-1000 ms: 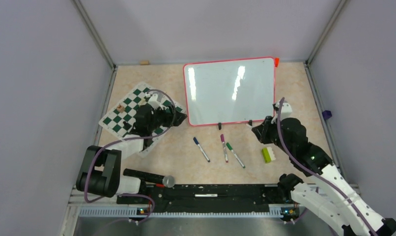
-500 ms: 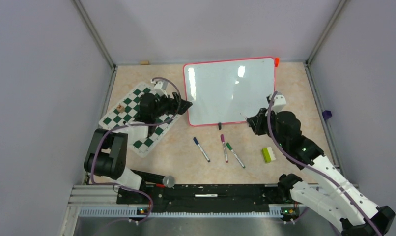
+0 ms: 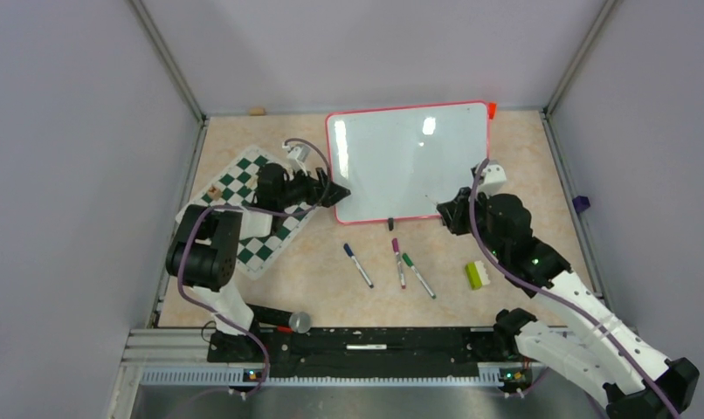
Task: Write a sentence on the whiteboard
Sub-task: Adjust the whiteboard at the center of the board.
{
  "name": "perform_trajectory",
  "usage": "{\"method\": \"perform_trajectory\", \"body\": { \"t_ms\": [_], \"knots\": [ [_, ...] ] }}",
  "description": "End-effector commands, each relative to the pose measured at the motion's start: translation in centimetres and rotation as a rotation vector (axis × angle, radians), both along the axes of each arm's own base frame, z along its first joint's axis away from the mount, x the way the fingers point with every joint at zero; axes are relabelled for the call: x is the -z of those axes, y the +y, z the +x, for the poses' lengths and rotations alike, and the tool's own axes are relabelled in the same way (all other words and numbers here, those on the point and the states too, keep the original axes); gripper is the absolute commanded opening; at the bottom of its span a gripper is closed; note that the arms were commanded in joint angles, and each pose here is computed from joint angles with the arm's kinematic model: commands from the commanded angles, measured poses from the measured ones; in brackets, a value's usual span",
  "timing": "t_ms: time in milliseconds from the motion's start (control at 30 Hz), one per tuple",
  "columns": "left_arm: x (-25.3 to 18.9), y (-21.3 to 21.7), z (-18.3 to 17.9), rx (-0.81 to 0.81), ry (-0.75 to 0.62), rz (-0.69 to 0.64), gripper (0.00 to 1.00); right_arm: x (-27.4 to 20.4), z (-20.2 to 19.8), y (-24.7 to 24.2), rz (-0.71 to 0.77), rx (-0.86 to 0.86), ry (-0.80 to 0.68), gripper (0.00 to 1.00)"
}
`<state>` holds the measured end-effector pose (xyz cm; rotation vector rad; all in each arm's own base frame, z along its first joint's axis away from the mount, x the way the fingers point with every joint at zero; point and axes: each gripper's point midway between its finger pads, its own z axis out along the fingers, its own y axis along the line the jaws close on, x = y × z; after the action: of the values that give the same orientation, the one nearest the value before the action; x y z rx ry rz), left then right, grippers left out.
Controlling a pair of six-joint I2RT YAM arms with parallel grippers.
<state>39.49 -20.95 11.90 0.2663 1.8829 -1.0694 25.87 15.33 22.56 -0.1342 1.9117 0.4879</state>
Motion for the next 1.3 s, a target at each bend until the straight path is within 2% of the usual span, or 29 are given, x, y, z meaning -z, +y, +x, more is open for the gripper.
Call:
{"method": "perform_trajectory", "body": {
  "t_ms": [0,300,767,1000,1267],
  "knots": [
    [-2.1,-0.9,0.6,0.089,-0.043,-0.074,0.99,-3.3,0.9,-0.1,0.039,0.018,-0.092,0.00],
    [-3.4,-1.4,-0.6,0.175,-0.064,-0.126,0.99,-3.1,0.4,-0.3,0.050,0.021,-0.078,0.00],
    [-3.4,-2.5,-1.0,0.292,-0.028,-0.204,0.99,-0.5,-0.6,-0.1,0.038,0.010,0.056,0.00],
    [-2.4,-2.0,-0.1,0.290,0.003,-0.197,0.99,-1.6,-1.1,-0.4,0.055,0.013,0.025,0.00],
    [-2.4,-1.9,-0.3,0.366,0.024,-0.272,0.99,-2.5,-0.8,-0.5,0.051,0.014,-0.001,0.00]
  ]
}}
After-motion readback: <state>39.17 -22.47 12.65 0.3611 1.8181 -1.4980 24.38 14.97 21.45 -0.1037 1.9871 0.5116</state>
